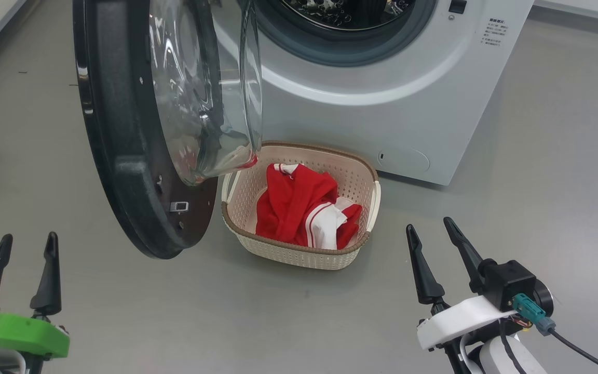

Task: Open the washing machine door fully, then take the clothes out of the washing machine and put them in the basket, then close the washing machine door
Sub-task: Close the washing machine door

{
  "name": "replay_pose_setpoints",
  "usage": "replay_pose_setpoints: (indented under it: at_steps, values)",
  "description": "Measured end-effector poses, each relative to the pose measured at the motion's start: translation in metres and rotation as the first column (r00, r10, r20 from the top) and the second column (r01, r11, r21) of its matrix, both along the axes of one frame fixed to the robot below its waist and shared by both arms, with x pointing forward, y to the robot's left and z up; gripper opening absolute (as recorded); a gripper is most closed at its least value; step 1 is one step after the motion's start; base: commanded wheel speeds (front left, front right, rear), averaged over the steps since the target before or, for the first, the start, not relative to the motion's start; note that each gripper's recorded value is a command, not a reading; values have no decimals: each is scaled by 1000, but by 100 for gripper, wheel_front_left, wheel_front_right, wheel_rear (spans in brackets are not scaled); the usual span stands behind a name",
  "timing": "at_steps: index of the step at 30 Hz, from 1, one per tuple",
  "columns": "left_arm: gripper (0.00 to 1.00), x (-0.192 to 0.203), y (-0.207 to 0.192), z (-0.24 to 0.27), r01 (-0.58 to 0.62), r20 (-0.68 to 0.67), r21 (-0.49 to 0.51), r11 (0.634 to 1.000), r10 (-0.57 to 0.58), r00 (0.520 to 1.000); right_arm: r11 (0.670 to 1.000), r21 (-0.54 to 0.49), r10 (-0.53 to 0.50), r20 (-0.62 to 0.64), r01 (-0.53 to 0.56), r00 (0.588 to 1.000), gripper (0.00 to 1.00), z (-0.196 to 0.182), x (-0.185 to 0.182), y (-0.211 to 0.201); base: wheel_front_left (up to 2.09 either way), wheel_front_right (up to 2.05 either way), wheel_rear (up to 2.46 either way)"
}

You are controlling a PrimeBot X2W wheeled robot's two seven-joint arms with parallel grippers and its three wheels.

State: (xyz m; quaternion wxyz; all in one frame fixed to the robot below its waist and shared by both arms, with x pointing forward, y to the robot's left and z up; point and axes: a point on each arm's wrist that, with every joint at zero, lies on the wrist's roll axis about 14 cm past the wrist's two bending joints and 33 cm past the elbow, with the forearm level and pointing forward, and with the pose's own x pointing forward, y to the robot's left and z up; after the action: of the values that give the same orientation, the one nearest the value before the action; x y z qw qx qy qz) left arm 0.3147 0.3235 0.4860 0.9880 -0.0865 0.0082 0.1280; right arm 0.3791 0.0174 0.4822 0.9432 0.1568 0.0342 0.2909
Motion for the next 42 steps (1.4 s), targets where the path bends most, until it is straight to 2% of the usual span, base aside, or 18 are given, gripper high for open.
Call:
replay_pose_setpoints:
  at_steps: [24, 26, 27, 28, 42]
  values:
    - [100, 0, 0, -3, 11, -13, 12, 1000, -11, 1000, 1000, 1, 1, -2, -1, 1000, 100, -1, -1, 0, 0, 0, 0]
    - [84, 0, 0, -3, 12, -14, 13, 1000, -12, 1000, 1000, 1, 1, -2, -1, 1000, 100, 0, -1, 0, 0, 0, 0]
    - [21, 0, 0, -3, 13, -14, 14, 1000, -13, 1000, 1000, 1, 1, -1, -1, 1000, 100, 0, -1, 0, 0, 0, 0]
    - [0, 0, -1, -4, 16, -16, 15, 1000, -16, 1000, 1000, 1, 1, -1, -1, 1000, 100, 0, -1, 0, 0, 0, 0]
    - [0, 4, 0, 10, 25, 35, -9, 1000, -25, 999, 1000, 1, 5, 0, -5, 1000, 100, 0, -3, 1, 0, 0, 0]
